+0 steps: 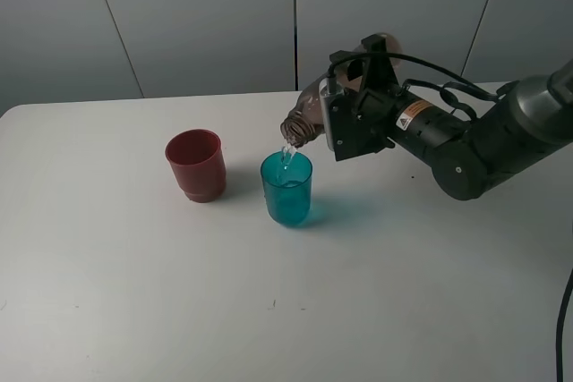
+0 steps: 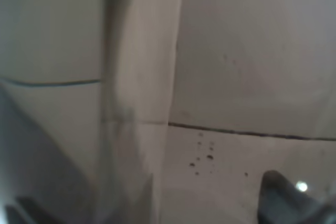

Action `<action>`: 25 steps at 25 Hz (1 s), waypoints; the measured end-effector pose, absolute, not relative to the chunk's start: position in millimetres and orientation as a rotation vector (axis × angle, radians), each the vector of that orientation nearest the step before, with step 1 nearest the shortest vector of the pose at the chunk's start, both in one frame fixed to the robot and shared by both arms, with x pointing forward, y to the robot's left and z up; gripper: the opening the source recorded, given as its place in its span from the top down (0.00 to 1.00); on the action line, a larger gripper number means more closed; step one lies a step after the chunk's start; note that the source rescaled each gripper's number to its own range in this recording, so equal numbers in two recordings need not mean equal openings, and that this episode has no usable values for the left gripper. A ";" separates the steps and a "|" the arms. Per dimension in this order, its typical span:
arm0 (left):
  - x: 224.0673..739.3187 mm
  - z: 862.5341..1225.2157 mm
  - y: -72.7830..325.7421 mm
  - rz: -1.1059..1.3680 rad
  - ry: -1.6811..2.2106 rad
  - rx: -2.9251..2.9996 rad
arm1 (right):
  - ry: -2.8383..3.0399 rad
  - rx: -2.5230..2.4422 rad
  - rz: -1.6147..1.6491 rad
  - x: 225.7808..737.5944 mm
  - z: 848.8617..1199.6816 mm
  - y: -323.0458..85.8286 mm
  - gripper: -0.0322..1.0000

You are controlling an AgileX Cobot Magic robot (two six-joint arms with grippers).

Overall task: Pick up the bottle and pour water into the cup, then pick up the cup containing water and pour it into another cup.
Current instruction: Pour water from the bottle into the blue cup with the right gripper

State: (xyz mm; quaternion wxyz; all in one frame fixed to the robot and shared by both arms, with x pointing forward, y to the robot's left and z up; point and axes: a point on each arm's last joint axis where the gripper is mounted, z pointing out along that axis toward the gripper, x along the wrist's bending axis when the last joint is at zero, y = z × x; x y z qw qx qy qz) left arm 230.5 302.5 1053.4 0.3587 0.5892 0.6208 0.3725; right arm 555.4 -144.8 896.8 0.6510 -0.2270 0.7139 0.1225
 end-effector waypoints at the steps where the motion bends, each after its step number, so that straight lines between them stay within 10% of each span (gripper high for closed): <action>1: 230.5 1053.4 302.5 0.961 1.601 1.520 | 1.619 -0.517 0.277 555.4 897.0 -144.8 0.97; 25: 230.5 1053.4 302.5 0.961 1.601 1.520 | 1.534 -0.534 0.248 555.8 903.6 -144.4 0.97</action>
